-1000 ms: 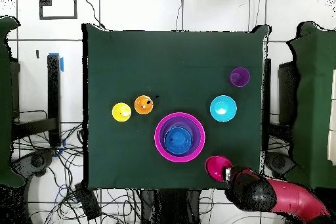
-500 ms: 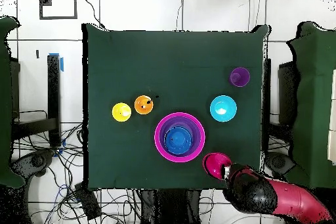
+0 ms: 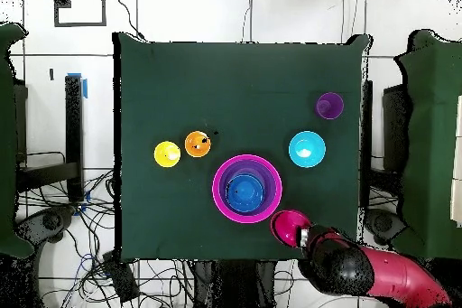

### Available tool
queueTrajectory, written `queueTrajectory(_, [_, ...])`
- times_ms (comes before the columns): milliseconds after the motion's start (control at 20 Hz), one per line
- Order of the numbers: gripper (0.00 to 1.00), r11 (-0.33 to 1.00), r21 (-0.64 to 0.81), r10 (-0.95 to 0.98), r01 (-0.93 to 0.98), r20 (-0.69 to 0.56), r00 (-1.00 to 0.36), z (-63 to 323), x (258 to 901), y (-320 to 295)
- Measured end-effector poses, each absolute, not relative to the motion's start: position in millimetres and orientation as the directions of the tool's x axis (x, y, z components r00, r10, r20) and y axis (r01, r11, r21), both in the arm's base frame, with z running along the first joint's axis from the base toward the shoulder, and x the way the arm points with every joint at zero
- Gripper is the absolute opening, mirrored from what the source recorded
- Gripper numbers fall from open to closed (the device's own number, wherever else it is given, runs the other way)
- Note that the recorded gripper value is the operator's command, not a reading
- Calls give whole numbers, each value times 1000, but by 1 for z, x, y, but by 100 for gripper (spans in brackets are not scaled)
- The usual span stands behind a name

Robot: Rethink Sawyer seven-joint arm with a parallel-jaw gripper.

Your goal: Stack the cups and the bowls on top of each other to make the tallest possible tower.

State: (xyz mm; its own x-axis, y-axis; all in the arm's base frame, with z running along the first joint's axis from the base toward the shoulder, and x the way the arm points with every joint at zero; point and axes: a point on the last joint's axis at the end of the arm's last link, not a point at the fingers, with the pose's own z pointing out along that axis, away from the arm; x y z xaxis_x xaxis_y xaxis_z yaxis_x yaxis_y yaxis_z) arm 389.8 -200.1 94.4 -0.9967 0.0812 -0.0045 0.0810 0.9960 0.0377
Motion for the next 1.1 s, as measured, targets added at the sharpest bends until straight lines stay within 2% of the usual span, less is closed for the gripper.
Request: queueTrajectory(1100, [0,994,113,-9,-5,37,-999,73,398,-146])
